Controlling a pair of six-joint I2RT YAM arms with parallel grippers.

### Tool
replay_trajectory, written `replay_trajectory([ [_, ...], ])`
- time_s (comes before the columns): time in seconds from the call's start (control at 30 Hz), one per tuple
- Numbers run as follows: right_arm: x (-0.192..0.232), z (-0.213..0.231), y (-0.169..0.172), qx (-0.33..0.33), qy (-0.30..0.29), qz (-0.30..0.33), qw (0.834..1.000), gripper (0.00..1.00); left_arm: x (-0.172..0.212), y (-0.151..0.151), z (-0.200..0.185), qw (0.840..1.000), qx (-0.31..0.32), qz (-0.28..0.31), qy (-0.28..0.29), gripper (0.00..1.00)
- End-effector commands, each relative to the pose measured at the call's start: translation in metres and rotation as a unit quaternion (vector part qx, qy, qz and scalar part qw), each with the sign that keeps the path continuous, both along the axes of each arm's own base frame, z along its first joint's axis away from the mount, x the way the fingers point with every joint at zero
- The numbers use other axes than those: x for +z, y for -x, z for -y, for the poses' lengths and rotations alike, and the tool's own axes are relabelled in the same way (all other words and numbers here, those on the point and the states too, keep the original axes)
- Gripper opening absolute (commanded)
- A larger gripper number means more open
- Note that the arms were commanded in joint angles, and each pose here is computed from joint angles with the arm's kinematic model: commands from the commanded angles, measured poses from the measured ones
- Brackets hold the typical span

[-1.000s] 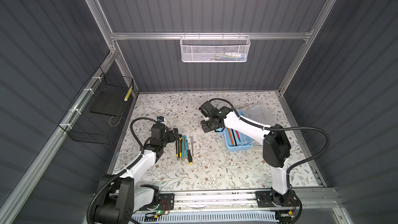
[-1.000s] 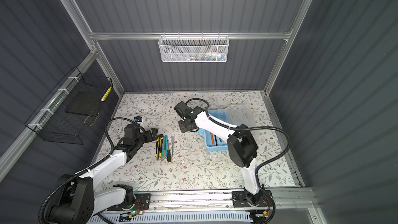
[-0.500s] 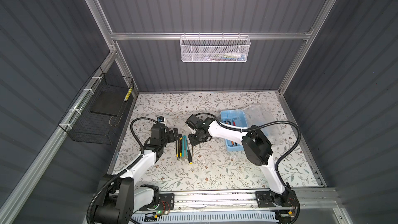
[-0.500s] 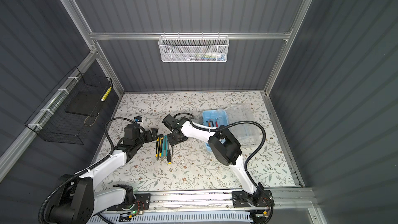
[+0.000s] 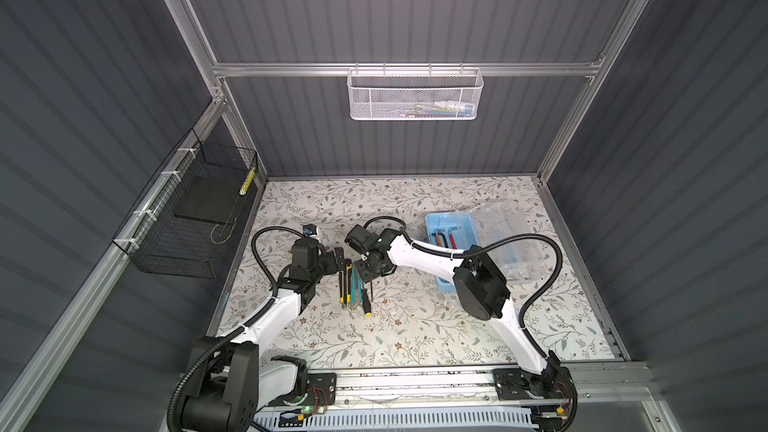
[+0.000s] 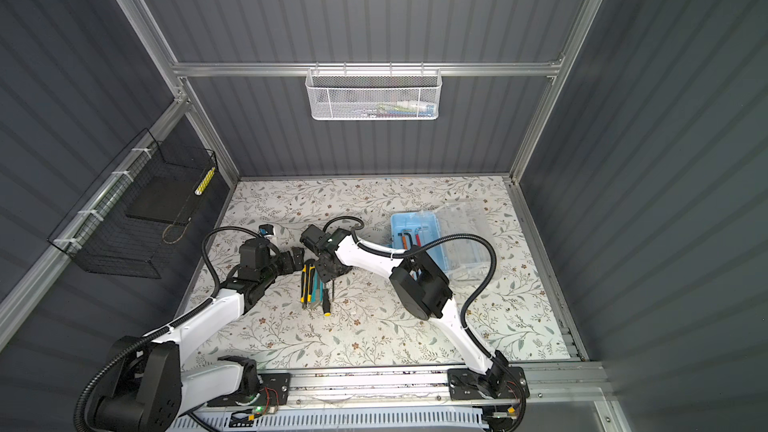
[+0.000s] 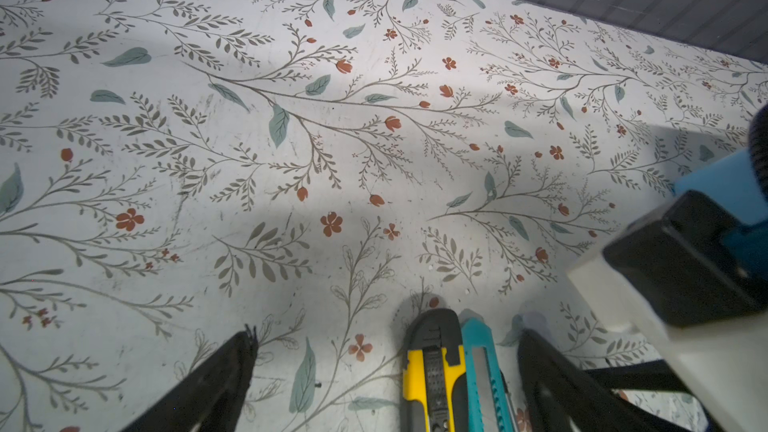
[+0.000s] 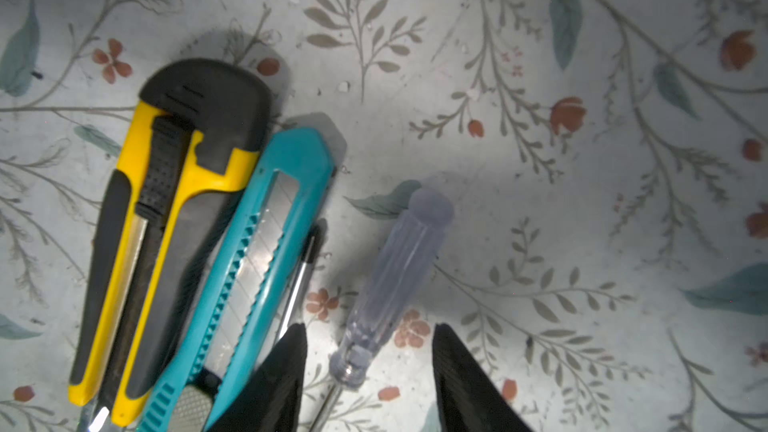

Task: Pack the tool kit
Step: 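Move the right gripper over the clear-handled screwdriver, then grasp the clear-handled screwdriver with the right gripper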

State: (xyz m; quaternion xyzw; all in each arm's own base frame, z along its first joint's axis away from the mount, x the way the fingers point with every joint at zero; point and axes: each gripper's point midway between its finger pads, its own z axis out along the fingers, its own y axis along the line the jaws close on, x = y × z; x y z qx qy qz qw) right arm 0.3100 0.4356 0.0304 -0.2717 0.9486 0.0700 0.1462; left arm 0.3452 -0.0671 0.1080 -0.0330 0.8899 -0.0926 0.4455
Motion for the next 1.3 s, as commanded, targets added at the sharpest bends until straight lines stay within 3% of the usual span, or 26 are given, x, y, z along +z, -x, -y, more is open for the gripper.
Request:
replay_trajectory([
  [0.0, -0.006, 0.008, 0.000, 0.000, 0.028, 0.000, 1.000, 0.51, 0.003, 0.002, -0.001, 1.000, -0.001, 0.003, 0.002, 1.00],
  [0.6, -0.015, 0.003, 0.003, 0.008, 0.051, -0.006, 0.999, 0.40, 0.003, 0.001, 0.000, 1.000, -0.004, 0.003, 0.002, 1.00],
  [1.03, -0.008, 0.020, -0.008, -0.010, 0.074, 0.009, 0.997, 0.20, 0.003, 0.001, 0.000, 1.000, -0.003, 0.003, 0.002, 1.00],
  [1.27, 0.010, 0.021, -0.020, -0.016, 0.036, 0.027, 0.999, 0.11, 0.002, 0.000, -0.001, 1.000, 0.000, 0.001, 0.001, 1.00],
])
